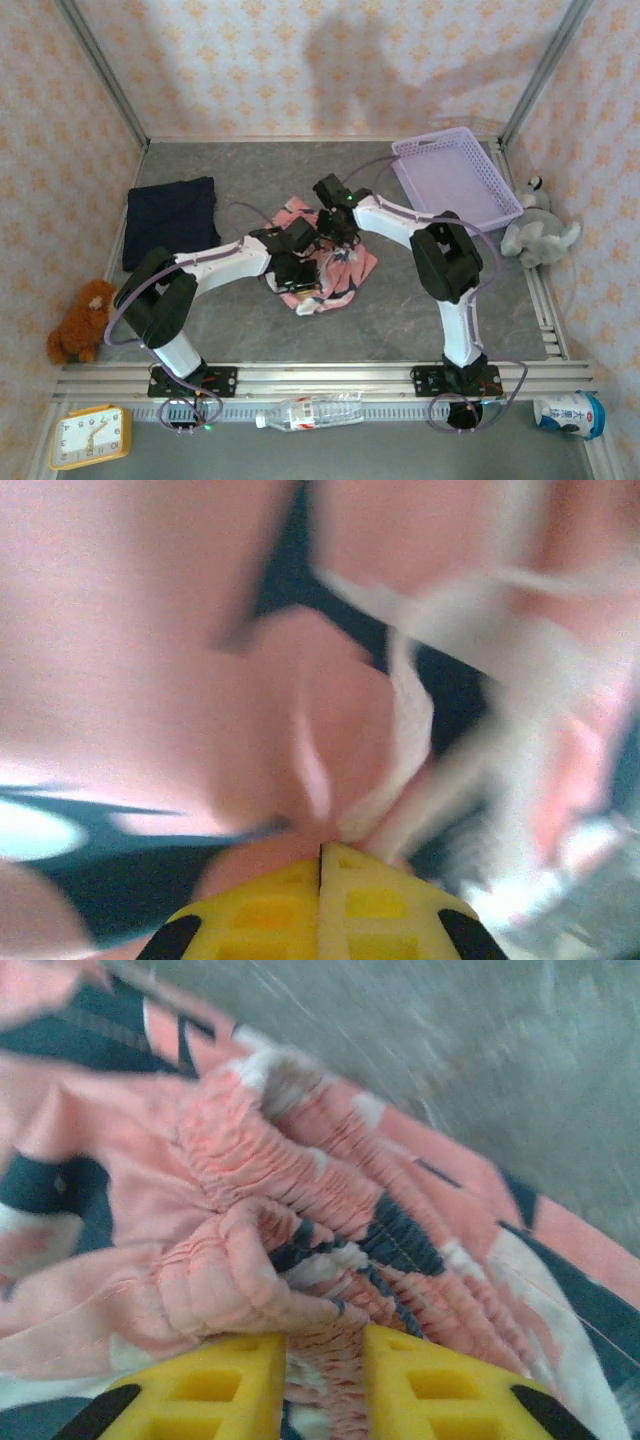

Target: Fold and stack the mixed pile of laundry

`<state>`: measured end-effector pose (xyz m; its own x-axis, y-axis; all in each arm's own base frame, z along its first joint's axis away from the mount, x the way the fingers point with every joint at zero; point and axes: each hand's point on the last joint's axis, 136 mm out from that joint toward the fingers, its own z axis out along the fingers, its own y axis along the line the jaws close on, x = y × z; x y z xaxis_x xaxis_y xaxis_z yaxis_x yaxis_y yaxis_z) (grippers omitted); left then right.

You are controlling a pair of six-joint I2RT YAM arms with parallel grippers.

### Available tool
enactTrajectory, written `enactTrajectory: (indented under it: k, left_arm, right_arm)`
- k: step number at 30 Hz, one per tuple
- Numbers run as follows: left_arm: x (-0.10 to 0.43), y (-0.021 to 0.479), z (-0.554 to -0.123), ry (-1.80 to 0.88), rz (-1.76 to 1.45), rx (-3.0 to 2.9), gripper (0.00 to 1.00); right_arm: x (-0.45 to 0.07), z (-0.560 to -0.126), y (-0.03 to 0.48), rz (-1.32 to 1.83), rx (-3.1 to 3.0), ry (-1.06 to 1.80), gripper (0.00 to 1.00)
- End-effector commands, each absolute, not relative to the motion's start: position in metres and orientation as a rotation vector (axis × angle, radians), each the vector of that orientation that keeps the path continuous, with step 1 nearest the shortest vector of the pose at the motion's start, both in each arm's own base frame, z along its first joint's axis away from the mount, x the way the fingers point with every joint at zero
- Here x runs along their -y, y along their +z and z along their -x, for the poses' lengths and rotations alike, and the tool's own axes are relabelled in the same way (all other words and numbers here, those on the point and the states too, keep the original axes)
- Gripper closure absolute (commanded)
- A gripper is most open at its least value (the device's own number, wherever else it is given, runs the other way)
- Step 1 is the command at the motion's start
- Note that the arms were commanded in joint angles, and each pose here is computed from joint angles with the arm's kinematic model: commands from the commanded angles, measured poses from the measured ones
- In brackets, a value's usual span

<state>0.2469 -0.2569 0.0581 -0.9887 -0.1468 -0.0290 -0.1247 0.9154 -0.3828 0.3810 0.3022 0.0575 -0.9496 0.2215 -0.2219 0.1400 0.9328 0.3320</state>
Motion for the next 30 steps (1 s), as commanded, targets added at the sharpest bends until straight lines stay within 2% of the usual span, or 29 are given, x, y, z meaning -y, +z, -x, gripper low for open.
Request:
enactTrajectory:
  k: [1, 6, 8, 12, 18, 21, 30]
  left_arm:
    - [0.27, 0.115, -0.266, -0.69, 0.241, -2.913, 0.97]
    - [0.227, 0.156, -0.29, -0.531, 0.244, -2.77, 0.96]
    - [0.21, 0.156, -0.298, -0.537, 0.3, -2.73, 1.0]
    - [0.181, 0.145, -0.313, -0.552, 0.41, -2.649, 1.0]
    - [0.167, 0.121, -0.331, -0.518, 0.443, -2.649, 1.0]
    - [0.163, 0.099, -0.333, -0.473, 0.461, -2.684, 1.0]
    - [0.103, 0.015, -0.303, -0.158, 0.662, -2.869, 1.0]
  right_arm:
    - [-0.293, -0.393, 0.097, -0.129, -2.791, 0.362, 0.71]
    - [-0.288, -0.384, 0.142, -0.129, -2.749, 0.412, 0.71]
    - [-0.287, -0.37, 0.145, -0.177, -2.763, 0.482, 0.75]
    - [-0.297, -0.336, 0.136, -0.296, -2.772, 0.729, 0.8]
    - [-0.336, -0.294, 0.113, -0.256, -2.805, 0.883, 0.79]
    - [-0.352, -0.284, 0.09, -0.256, -2.862, 0.866, 0.8]
    - [-0.297, -0.274, 0.015, -0.517, -2.918, 0.59, 0.8]
